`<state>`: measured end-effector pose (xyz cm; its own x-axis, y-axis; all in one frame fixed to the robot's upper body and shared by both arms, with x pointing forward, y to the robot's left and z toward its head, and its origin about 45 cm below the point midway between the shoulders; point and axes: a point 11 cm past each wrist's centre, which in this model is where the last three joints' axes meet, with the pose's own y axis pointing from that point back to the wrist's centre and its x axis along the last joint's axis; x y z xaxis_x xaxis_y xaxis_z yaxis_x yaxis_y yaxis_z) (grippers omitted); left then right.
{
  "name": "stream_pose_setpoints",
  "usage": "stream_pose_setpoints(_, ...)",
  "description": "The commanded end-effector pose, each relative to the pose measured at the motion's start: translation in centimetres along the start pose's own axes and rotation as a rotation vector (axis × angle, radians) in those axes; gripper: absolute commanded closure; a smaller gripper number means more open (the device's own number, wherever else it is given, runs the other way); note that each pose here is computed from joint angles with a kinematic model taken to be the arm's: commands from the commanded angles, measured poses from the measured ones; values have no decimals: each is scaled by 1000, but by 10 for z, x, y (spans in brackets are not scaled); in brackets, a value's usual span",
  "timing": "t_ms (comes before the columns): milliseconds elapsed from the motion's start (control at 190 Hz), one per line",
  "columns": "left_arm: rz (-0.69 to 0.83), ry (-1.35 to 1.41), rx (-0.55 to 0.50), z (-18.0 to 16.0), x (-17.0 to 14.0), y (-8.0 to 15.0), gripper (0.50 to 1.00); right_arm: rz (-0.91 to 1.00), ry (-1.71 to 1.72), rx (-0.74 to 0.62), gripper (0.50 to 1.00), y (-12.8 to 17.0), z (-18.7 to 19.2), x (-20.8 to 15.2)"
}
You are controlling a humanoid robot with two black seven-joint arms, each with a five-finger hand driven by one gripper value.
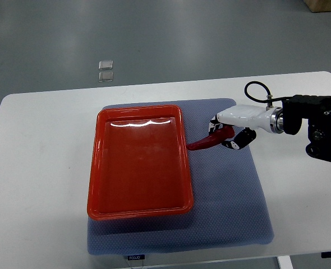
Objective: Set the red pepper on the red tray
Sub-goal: 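Lift the red pepper and carry it over the red tray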
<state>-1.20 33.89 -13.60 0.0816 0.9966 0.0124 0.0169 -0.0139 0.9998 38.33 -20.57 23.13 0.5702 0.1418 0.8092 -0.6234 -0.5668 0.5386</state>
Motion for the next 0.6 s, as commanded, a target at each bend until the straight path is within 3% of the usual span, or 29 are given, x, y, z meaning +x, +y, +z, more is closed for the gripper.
stream_pose_setpoints(0, -1, 0, 0, 0, 0, 0, 500, 21, 12, 31, 948, -20, -17, 15)
stream_pose_setpoints(343, 0, 0, 0, 0, 0, 0, 500, 11, 62, 139, 936, -100, -97, 22)
stream_pose_setpoints(596, -1, 0, 0, 0, 0, 0, 500, -14, 80, 165, 914, -131, -132, 7)
